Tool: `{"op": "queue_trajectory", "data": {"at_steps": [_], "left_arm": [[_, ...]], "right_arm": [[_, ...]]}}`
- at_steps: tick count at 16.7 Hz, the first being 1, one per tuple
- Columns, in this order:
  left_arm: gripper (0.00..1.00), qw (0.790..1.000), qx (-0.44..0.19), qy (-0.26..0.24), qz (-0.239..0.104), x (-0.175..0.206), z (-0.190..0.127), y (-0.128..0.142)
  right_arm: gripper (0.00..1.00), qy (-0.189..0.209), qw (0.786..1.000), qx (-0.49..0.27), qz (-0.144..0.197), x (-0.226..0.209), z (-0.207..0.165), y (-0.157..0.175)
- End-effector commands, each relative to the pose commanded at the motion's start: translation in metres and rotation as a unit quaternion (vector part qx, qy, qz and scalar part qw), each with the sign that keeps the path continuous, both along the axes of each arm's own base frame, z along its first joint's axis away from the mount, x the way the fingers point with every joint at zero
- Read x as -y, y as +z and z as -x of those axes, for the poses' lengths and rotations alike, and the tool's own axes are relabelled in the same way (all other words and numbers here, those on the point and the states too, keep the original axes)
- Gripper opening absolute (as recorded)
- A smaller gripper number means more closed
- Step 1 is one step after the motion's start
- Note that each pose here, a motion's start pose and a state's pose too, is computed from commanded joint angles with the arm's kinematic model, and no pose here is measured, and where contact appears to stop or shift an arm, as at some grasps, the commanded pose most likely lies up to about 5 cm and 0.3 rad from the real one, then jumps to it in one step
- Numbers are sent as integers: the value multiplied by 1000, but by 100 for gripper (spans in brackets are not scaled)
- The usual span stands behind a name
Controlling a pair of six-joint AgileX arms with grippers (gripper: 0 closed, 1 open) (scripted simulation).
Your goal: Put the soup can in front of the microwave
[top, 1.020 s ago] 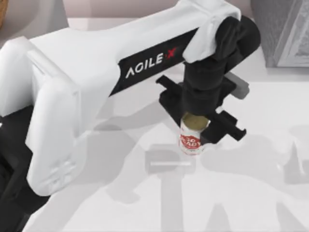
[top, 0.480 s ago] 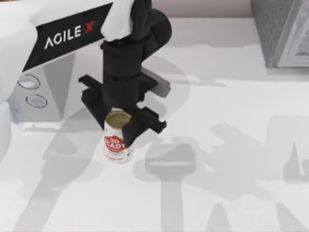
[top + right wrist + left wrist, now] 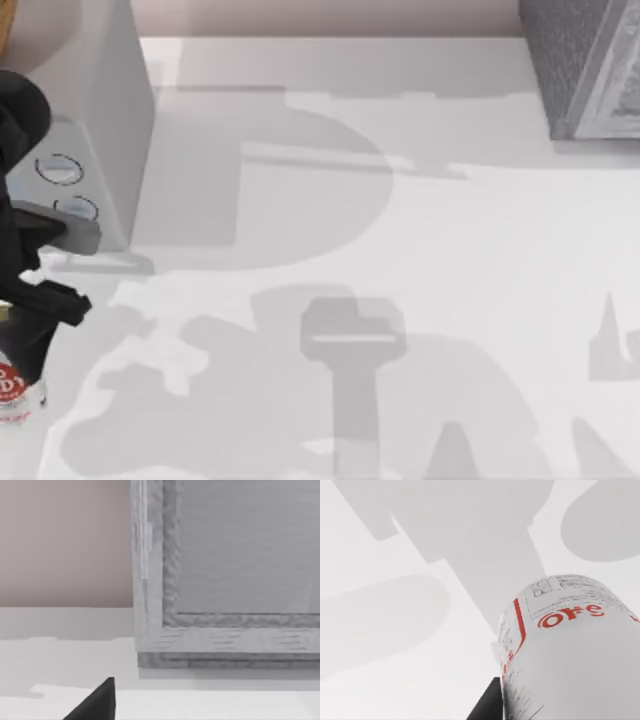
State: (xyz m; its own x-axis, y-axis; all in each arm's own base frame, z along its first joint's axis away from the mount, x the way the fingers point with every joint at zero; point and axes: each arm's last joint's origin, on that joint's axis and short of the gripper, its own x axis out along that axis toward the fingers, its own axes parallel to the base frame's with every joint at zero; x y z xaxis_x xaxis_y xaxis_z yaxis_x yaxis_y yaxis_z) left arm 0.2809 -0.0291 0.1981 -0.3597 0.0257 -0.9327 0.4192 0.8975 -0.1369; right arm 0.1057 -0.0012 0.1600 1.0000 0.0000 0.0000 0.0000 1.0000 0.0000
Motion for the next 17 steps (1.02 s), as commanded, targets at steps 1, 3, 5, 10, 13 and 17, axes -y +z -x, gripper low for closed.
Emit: {"op": "queue_trajectory", "data": {"at_steps": [1, 3, 5, 10, 13, 17], "left_arm": [[0, 1000, 8, 23, 4, -20, 9, -1], [0, 997, 38, 72, 9, -57, 24, -1], [0, 989, 79, 122, 5, -90, 36, 0], [0, 963, 171, 206, -26, -144, 57, 7], [0, 959, 183, 214, -32, -150, 59, 9], [0, 960, 181, 212, -31, -149, 58, 8]], "right_arm": [[100, 0, 1000, 0, 0, 0, 0, 0], [100, 0, 1000, 0, 0, 0, 0, 0], [100, 0, 1000, 0, 0, 0, 0, 0], [100, 0, 1000, 0, 0, 0, 0, 0], [100, 0, 1000, 0, 0, 0, 0, 0], [100, 0, 1000, 0, 0, 0, 0, 0]]}}
